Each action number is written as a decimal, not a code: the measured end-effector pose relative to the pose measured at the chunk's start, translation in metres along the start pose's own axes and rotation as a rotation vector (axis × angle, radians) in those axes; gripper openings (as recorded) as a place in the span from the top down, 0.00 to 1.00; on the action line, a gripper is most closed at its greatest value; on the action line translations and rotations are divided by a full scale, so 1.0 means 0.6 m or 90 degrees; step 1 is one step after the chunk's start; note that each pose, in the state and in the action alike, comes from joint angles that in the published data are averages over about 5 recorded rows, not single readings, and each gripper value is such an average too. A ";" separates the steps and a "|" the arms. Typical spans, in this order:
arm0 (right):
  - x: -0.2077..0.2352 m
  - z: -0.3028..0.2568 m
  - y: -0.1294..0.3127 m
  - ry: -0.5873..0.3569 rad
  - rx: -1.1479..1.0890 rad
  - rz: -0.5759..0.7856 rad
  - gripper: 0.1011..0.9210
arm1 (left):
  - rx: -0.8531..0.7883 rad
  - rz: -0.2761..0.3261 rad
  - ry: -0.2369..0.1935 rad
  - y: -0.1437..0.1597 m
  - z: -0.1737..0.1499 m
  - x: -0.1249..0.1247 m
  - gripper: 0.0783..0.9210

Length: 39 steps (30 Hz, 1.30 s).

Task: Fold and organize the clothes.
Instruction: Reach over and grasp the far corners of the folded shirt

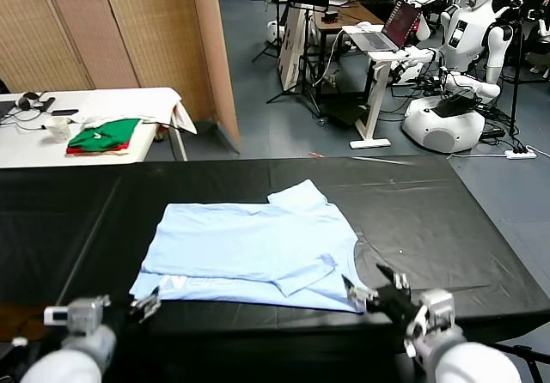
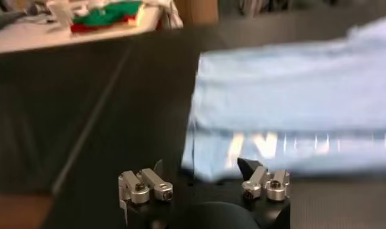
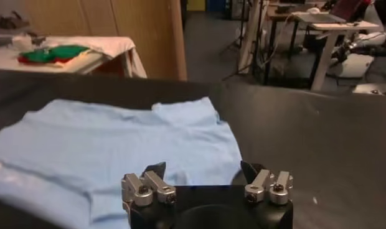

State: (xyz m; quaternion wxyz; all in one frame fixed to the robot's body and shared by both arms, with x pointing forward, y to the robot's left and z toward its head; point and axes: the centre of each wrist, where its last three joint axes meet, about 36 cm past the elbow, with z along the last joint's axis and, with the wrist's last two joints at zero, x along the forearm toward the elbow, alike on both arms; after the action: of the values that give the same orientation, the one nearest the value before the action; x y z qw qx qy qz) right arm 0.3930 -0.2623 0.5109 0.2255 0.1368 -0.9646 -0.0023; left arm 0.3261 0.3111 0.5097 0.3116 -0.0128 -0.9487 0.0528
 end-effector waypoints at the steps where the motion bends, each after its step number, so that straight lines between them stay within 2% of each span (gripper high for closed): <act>1: -0.015 -0.008 -0.005 -0.003 -0.001 0.000 0.02 | 0.007 0.015 -0.006 0.005 -0.013 -0.011 0.02; 3: -0.045 -0.024 -0.012 -0.007 -0.002 0.001 0.02 | 0.014 0.037 -0.015 0.015 -0.039 -0.037 0.02; 6: -0.090 -0.046 -0.021 -0.008 0.000 0.004 0.02 | 0.017 0.051 -0.023 0.031 -0.076 -0.080 0.02; 14: -0.197 -0.078 -0.037 0.016 0.009 0.025 0.02 | -0.019 0.043 -0.034 0.045 -0.150 -0.208 0.02; 21: -0.272 -0.092 -0.036 0.045 0.007 0.011 0.02 | -0.040 0.039 -0.020 0.039 -0.184 -0.288 0.02; 30: -0.340 -0.096 -0.028 0.081 0.005 0.013 0.02 | -0.030 0.015 0.014 0.062 -0.184 -0.350 0.02; 35: -0.357 -0.085 -0.024 0.099 0.002 0.014 0.02 | -0.018 0.004 0.030 0.072 -0.175 -0.367 0.02; 39: -0.364 -0.080 -0.022 0.106 0.003 0.011 0.06 | -0.012 0.003 0.034 0.074 -0.172 -0.371 0.03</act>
State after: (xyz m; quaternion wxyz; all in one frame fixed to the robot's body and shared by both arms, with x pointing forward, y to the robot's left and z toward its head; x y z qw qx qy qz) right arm 0.6056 -0.2145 0.4584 0.3045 0.1291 -0.9436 0.0135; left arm 0.5660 0.3518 0.4563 0.3369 -0.0191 -0.9403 0.0438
